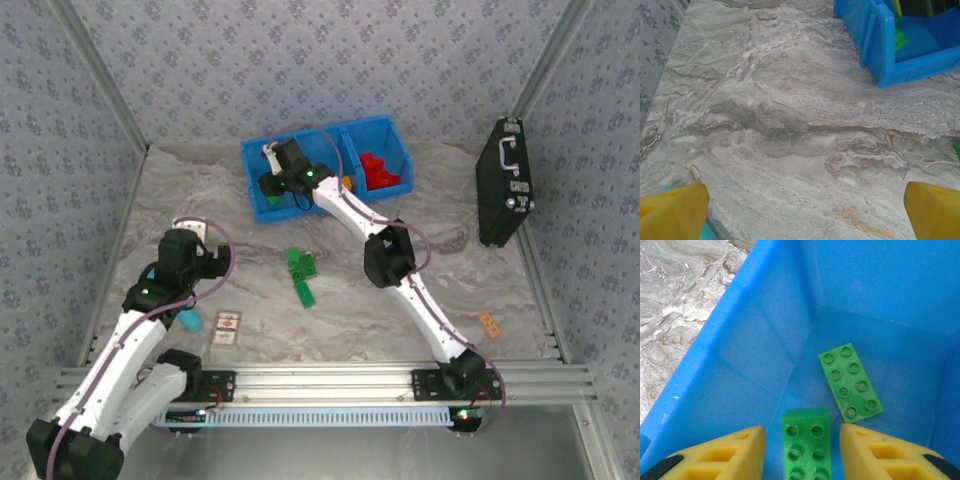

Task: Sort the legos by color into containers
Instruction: Place the lego in the container, then pick up the lego from the center of the table.

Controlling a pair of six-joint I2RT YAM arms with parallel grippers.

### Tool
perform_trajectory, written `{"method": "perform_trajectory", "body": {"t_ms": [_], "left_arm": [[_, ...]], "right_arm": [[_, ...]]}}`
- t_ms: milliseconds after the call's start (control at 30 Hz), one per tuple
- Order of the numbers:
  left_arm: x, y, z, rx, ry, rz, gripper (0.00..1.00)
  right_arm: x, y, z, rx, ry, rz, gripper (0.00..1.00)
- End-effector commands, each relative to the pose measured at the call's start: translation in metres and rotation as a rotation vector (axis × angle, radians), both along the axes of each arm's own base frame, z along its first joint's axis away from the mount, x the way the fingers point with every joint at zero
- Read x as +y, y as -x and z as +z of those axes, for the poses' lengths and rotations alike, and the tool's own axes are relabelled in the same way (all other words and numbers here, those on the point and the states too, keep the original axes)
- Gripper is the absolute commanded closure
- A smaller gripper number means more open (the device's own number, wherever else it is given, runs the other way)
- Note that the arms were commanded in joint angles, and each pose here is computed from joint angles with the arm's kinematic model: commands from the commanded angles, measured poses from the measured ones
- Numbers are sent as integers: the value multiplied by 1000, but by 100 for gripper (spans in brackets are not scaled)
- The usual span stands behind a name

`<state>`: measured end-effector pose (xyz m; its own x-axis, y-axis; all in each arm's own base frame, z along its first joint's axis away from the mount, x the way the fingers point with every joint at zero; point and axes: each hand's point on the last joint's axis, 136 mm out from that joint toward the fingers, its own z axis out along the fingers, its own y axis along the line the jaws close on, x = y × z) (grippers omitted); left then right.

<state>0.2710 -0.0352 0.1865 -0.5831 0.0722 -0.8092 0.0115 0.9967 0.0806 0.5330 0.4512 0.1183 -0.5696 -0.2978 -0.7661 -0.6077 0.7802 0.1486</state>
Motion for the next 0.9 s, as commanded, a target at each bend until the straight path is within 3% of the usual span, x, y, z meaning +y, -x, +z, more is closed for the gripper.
{"method": "perform_trajectory", "body": {"t_ms": [0, 200, 400, 633, 867], "left_arm": [[5, -4, 9, -29, -18, 17, 0], [8, -3, 12, -40, -14, 25, 0], [9, 0, 19, -65, -8, 30, 0], [19, 6, 27, -96, -30, 63, 0], [16, 14, 36, -138, 14, 46, 0]], "right_arm": [[6, 5, -19, 15, 25, 32, 54], [7, 7, -9, -4, 27, 35, 54], [-5, 22, 31, -33, 64, 25, 54], [-15, 75, 62, 15, 49, 19, 55], [-18, 129, 56, 142, 110, -16, 55]]}}
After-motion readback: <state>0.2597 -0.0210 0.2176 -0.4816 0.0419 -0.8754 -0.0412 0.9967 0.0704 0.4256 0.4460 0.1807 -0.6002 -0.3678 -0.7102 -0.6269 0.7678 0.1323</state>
